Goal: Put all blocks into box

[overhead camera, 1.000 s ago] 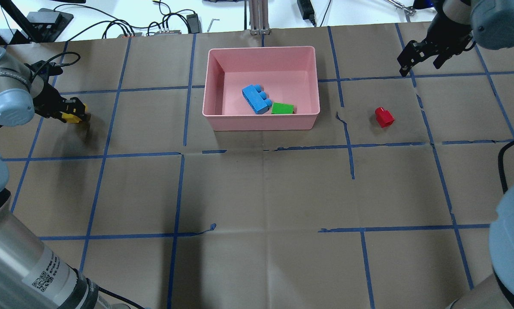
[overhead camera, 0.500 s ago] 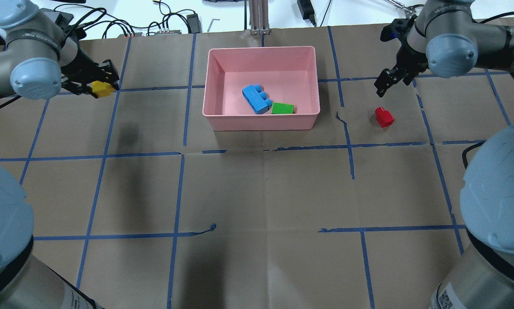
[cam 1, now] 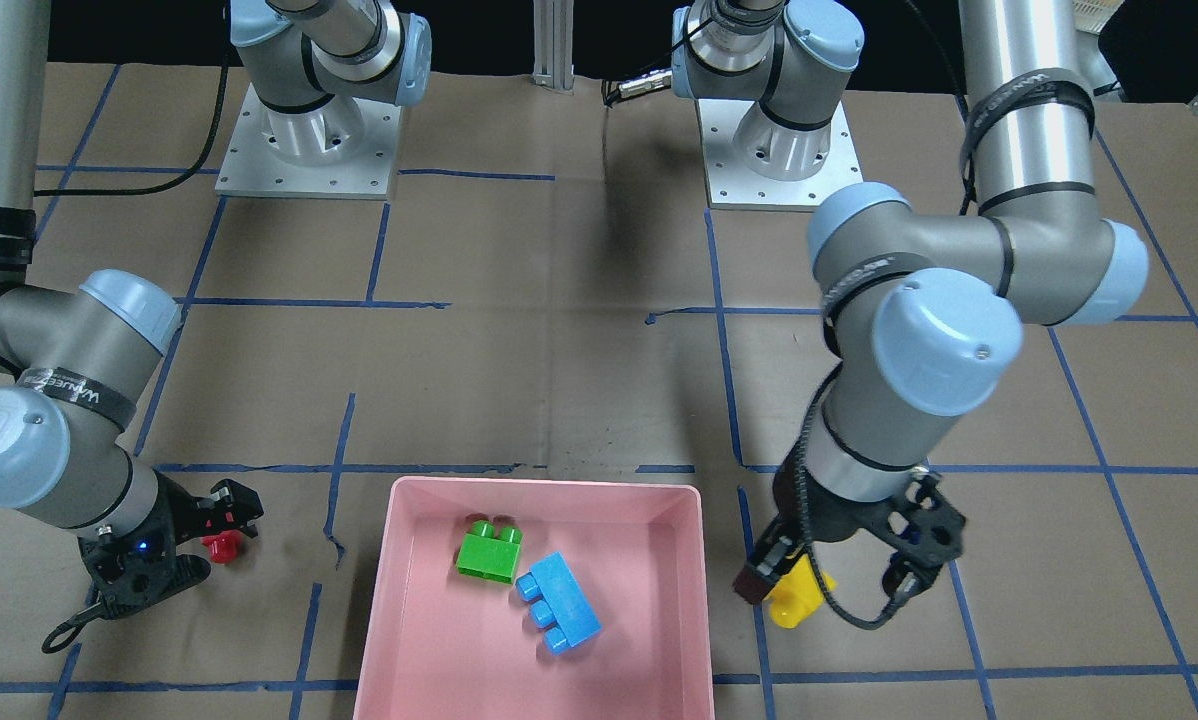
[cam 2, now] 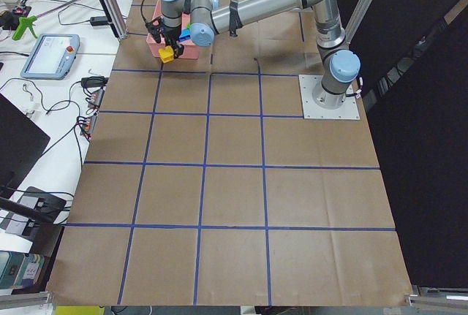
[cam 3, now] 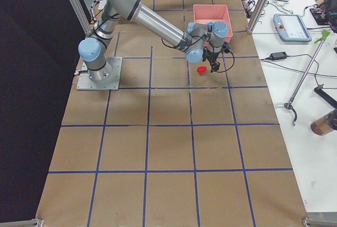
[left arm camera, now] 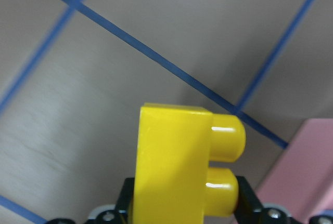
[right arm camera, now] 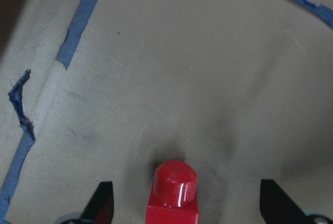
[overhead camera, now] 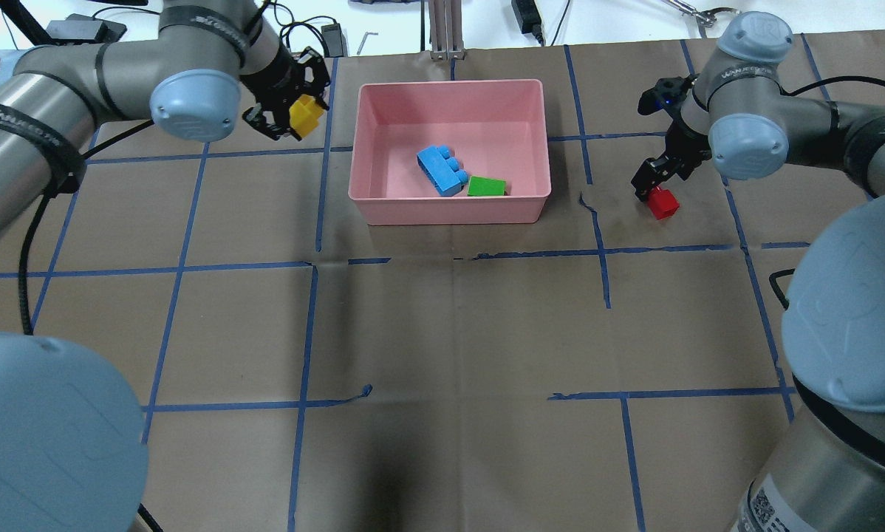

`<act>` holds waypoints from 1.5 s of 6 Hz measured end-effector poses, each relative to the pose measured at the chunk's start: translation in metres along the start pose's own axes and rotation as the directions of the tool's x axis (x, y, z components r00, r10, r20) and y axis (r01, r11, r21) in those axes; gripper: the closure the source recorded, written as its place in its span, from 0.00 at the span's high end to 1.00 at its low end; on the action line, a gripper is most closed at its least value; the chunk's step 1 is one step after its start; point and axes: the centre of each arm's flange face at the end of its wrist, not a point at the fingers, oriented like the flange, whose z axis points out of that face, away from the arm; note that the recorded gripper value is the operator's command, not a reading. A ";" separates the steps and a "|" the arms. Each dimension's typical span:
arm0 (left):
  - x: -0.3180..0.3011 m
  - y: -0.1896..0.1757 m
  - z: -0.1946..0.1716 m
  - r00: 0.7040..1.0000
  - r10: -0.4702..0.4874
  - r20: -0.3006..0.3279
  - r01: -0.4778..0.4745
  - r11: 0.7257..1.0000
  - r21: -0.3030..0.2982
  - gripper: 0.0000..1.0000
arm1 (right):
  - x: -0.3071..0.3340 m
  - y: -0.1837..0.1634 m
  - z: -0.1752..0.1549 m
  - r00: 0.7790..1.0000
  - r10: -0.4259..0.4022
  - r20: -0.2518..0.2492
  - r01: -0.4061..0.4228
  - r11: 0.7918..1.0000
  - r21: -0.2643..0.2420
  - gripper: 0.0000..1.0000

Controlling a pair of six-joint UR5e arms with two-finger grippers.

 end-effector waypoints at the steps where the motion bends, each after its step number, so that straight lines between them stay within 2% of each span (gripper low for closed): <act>1: 0.043 0.043 0.011 0.988 -0.154 -0.023 0.154 0.988 -0.013 0.00 | -0.001 0.001 0.003 1.000 0.001 0.001 -0.001 1.000 0.003 0.92; 2: 0.080 0.080 0.026 0.964 -0.263 -0.038 0.262 0.965 -0.027 0.00 | -0.001 0.000 0.006 1.000 0.002 0.004 -0.002 1.000 0.007 0.74; 3: 0.104 0.103 0.042 0.943 -0.329 -0.042 0.328 0.944 -0.038 0.19 | -0.001 0.000 0.007 1.000 0.003 0.006 -0.003 1.000 0.008 0.57; 4: 0.111 0.112 0.051 0.935 -0.353 -0.037 0.351 0.935 -0.044 0.70 | -0.001 0.000 0.007 1.000 0.007 0.006 -0.007 1.000 0.008 0.44; 5: 0.112 0.115 0.057 0.938 -0.346 -0.031 0.344 0.938 -0.044 0.83 | -0.001 0.000 0.007 1.000 0.015 0.007 -0.015 1.000 0.008 0.32; 8: 0.102 0.117 0.055 0.960 -0.279 -0.026 0.278 0.960 -0.035 0.86 | 0.000 -0.002 -0.001 0.999 0.033 -0.001 -0.033 0.999 0.017 0.28; 9: 0.095 0.107 0.044 0.982 -0.184 -0.031 0.184 0.983 -0.012 0.96 | 0.003 -0.008 -0.013 0.999 0.039 -0.014 -0.039 0.999 0.031 0.25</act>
